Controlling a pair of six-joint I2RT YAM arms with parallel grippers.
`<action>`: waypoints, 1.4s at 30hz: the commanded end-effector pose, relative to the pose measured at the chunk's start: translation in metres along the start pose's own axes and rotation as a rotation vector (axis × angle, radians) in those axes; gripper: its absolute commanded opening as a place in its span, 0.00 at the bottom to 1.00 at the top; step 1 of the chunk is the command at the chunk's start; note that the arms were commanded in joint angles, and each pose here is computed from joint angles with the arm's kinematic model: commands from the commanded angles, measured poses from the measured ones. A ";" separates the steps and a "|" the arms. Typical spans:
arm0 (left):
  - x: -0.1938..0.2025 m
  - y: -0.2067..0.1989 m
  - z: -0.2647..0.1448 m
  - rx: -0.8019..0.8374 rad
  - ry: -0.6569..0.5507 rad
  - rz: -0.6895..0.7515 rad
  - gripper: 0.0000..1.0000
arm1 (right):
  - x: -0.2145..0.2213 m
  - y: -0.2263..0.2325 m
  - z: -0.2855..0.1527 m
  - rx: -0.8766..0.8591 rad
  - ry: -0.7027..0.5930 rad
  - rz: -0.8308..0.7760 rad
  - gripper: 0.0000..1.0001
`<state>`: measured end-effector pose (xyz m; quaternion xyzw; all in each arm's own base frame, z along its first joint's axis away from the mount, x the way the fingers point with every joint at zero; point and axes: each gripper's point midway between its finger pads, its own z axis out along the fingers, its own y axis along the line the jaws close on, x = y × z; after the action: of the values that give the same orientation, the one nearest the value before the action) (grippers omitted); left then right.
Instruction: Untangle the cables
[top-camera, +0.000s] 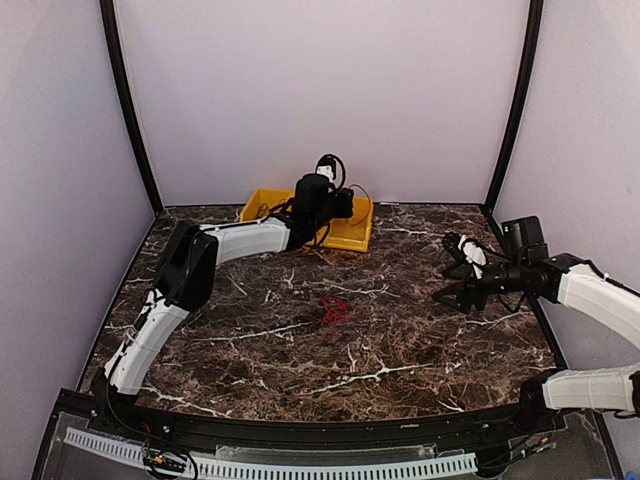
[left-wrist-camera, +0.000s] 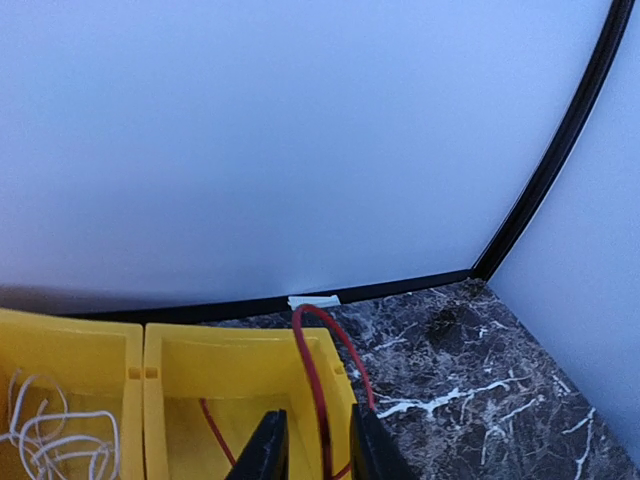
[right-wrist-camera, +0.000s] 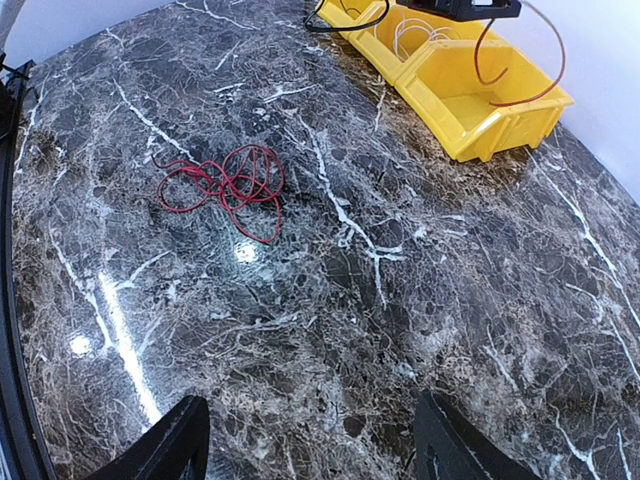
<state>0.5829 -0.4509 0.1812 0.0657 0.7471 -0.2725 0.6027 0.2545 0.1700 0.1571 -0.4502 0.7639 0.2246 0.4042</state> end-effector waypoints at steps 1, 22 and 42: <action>0.011 -0.005 -0.002 0.032 0.071 -0.010 0.28 | 0.000 -0.004 -0.002 0.021 -0.004 -0.009 0.72; -0.009 -0.040 -0.186 0.171 0.168 0.073 0.42 | -0.004 -0.003 -0.005 0.020 -0.012 -0.041 0.72; 0.124 -0.051 -0.315 0.328 0.562 0.081 0.20 | -0.002 0.003 -0.002 -0.017 -0.010 -0.049 0.71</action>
<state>0.2704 -0.3702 0.1282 0.2438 0.8282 -0.3221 0.3884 0.2523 0.1670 0.1551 -0.4653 0.7588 0.2124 0.4033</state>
